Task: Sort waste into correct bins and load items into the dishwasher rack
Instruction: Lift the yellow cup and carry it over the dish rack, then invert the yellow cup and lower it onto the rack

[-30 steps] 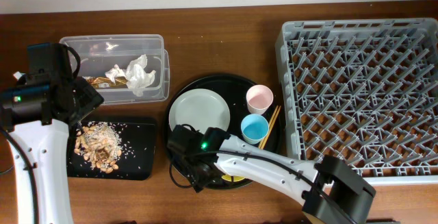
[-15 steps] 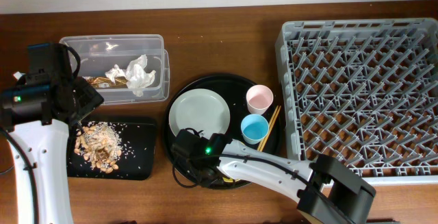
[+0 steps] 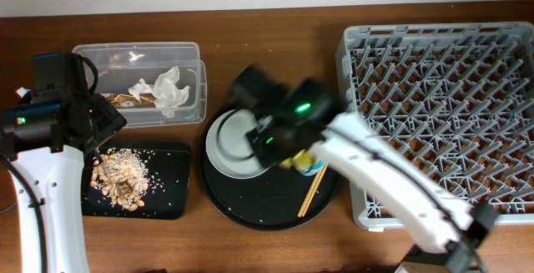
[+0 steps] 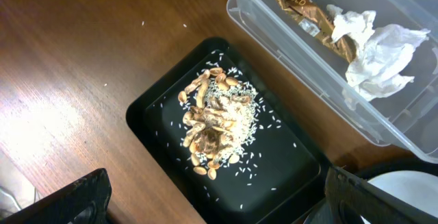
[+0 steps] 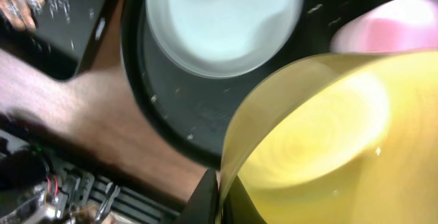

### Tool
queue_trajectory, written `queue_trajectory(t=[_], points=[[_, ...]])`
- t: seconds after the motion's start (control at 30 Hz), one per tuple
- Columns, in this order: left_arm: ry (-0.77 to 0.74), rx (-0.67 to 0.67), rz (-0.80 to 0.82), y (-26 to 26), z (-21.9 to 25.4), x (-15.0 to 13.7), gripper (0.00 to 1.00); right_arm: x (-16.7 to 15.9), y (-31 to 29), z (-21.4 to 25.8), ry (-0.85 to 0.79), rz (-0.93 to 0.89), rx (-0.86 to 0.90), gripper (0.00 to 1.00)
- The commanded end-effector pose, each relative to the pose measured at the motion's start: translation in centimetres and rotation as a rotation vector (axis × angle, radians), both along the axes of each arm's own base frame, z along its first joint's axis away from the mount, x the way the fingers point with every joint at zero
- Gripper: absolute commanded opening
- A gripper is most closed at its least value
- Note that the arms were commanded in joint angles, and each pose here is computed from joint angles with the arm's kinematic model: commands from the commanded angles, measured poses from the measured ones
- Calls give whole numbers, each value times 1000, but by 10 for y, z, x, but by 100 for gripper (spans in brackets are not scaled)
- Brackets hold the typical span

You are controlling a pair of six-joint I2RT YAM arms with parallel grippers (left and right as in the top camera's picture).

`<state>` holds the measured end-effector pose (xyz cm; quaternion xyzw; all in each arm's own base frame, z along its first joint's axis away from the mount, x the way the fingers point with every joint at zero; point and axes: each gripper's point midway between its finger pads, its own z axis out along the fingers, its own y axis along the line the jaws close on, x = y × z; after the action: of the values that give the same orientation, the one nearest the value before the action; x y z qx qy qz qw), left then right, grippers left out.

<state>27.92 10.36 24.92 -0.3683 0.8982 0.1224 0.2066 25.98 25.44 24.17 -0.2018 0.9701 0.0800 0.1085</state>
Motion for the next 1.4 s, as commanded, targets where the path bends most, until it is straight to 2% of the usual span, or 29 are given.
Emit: queue_trajectory(t=[0.0,0.13,0.2,0.27,0.37,0.57,0.67,0.8,0.97,1.07,1.13,1.3,1.37], points=[[-21,2,16,1,5,-1,99,41,-80,55,-156,-136,64,4],[-21,2,16,1,5,-1,100,83,-190,69,-153,-243,295,4],[-21,2,16,1,5,-1,100,95,-221,69,-155,-281,415,4],[-21,2,16,1,5,-1,100,110,-246,71,-172,-269,621,4],[-21,2,16,1,5,-1,99,142,-276,58,-217,-237,847,4],[-21,2,16,1,5,-1,100,186,-287,-7,-110,-271,1106,4],[-21,2,16,1,5,-1,100,189,-290,-28,-65,-296,1091,4],[-21,2,16,1,5,-1,99,174,-301,-49,27,-360,977,4],[-21,2,16,1,5,-1,100,159,-300,-60,124,-400,925,6],[-21,2,16,1,5,-1,100,155,-311,-66,155,-458,897,13],[-21,2,16,1,5,-1,99,151,-322,-71,161,-484,864,24],[-21,2,16,1,5,-1,100,142,-353,-70,144,-573,867,28],[-21,2,16,1,5,-1,99,142,-350,-55,89,-525,836,37]])
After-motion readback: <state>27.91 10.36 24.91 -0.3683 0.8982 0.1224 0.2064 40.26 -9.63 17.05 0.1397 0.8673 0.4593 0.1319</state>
